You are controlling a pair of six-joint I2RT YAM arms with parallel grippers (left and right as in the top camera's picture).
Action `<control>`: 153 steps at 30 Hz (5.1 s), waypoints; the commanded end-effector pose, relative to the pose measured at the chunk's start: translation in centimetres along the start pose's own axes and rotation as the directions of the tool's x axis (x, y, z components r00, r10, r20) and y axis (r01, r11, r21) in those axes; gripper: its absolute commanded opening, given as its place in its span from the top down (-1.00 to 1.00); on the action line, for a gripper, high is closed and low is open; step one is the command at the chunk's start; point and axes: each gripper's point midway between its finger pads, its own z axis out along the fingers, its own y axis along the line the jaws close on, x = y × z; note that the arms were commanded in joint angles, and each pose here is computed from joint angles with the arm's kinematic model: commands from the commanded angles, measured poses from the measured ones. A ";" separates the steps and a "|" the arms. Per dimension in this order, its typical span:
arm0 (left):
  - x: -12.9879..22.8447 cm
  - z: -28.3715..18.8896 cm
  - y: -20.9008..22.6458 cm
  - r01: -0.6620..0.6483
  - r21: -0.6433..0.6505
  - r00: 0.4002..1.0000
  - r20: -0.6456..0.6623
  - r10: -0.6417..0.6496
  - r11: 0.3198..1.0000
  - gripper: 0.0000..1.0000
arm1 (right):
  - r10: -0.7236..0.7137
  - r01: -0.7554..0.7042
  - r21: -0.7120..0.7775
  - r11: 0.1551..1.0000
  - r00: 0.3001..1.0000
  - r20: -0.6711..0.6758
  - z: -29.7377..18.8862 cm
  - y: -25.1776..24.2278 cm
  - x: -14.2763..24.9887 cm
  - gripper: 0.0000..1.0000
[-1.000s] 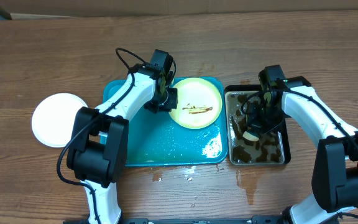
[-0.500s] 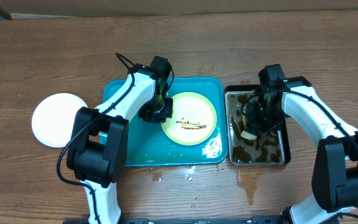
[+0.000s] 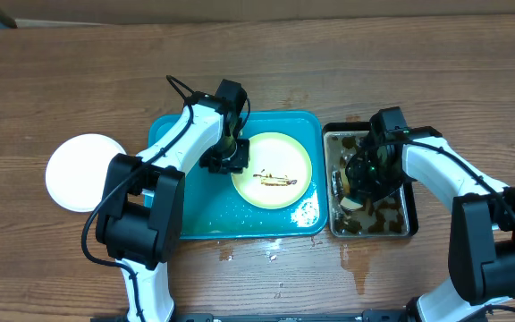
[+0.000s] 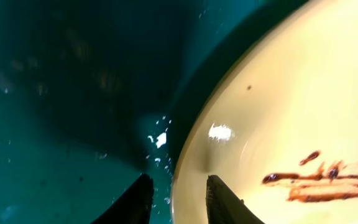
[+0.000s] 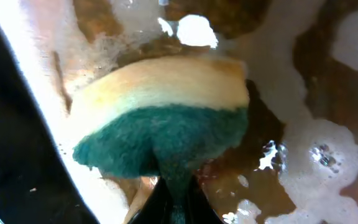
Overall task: Clean dirty plates on tray and stack at the side
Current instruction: 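Dip the sponge in the soapy water with the right gripper, then scrub the yellow plate with the sponge in the right gripper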
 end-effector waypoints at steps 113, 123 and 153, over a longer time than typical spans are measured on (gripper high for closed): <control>2.5 2.4 -0.5 0.010 0.059 0.997 -0.077 -0.005 0.998 0.92 | -0.129 0.159 -0.392 0.906 0.986 0.102 3.0 23.5 0.6 0.93; 2.6 2.4 -0.4 0.011 0.053 0.997 -0.081 -0.006 0.999 0.92 | -0.082 0.091 -0.225 0.970 0.995 0.049 6.2 19.7 1.0 0.92; 3.0 2.1 3.2 0.103 -0.028 0.988 -0.111 -0.105 0.994 0.92 | -0.142 0.080 0.228 0.970 0.953 0.269 0.4 8.8 -4.0 0.92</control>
